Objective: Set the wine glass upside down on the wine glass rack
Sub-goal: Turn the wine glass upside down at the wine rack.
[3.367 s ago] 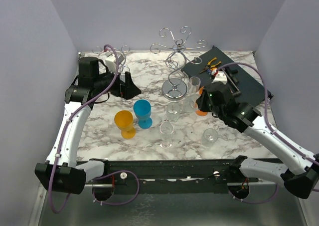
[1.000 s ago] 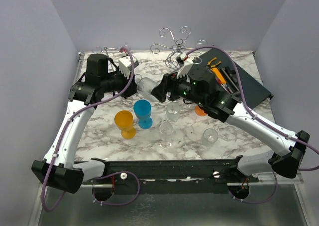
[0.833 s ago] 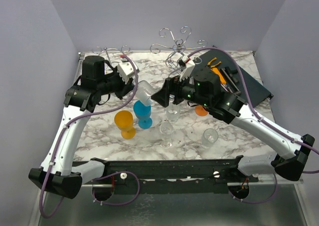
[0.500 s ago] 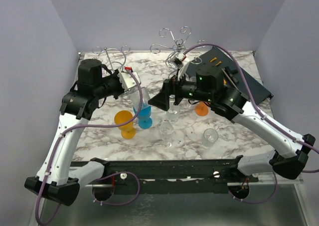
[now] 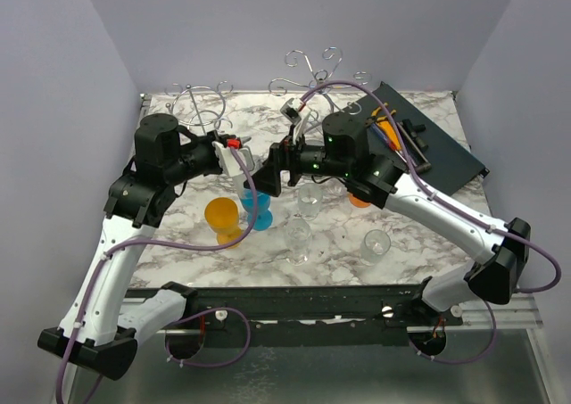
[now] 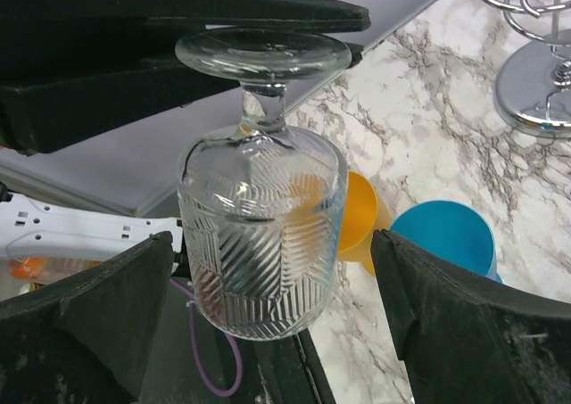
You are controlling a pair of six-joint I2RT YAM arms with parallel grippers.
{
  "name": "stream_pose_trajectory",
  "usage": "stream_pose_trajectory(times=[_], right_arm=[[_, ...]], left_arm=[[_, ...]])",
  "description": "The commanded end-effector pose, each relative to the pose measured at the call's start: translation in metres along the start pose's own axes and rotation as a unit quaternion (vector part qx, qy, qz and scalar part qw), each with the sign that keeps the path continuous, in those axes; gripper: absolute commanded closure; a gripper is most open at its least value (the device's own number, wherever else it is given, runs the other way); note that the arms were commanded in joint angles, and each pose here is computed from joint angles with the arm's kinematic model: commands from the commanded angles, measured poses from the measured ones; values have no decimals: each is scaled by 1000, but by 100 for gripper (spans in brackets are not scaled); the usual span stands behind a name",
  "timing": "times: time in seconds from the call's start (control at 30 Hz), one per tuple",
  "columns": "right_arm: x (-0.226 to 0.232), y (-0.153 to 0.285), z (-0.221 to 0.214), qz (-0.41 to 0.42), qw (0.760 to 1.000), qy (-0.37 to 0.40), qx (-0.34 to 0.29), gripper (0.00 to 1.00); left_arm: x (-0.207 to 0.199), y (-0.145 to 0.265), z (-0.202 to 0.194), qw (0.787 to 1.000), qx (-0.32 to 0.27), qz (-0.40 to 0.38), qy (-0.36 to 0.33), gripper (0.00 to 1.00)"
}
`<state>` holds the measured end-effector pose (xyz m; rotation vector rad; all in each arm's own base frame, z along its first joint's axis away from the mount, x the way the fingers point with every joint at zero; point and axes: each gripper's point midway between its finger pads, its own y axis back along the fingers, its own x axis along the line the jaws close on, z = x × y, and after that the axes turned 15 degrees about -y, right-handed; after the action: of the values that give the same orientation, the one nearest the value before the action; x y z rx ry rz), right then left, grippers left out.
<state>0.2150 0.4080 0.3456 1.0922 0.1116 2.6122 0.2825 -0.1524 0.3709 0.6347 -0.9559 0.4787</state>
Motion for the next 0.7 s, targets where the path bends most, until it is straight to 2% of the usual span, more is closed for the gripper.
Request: stream_pose_trajectory(times=[0.0, 0.4, 0.47, 0.6, 0.67], right_arm=[[13, -11, 4, 56, 998, 12, -16, 0], [-4, -30, -12, 61, 998, 4, 1, 2], [-5, -28, -10, 59, 998, 5, -10, 11], [-6, -21, 0, 50, 997, 9, -50, 40], [-9, -17, 4, 42, 997, 11, -71, 51]], left_arm=[[22, 4, 11, 997, -15, 46, -62, 100], [38, 2, 17, 992, -19, 77, -99, 100], [37, 2, 16, 992, -19, 77, -100, 100], [33, 0, 15, 992, -21, 75, -96, 100], [33, 0, 15, 992, -22, 76, -95, 100]])
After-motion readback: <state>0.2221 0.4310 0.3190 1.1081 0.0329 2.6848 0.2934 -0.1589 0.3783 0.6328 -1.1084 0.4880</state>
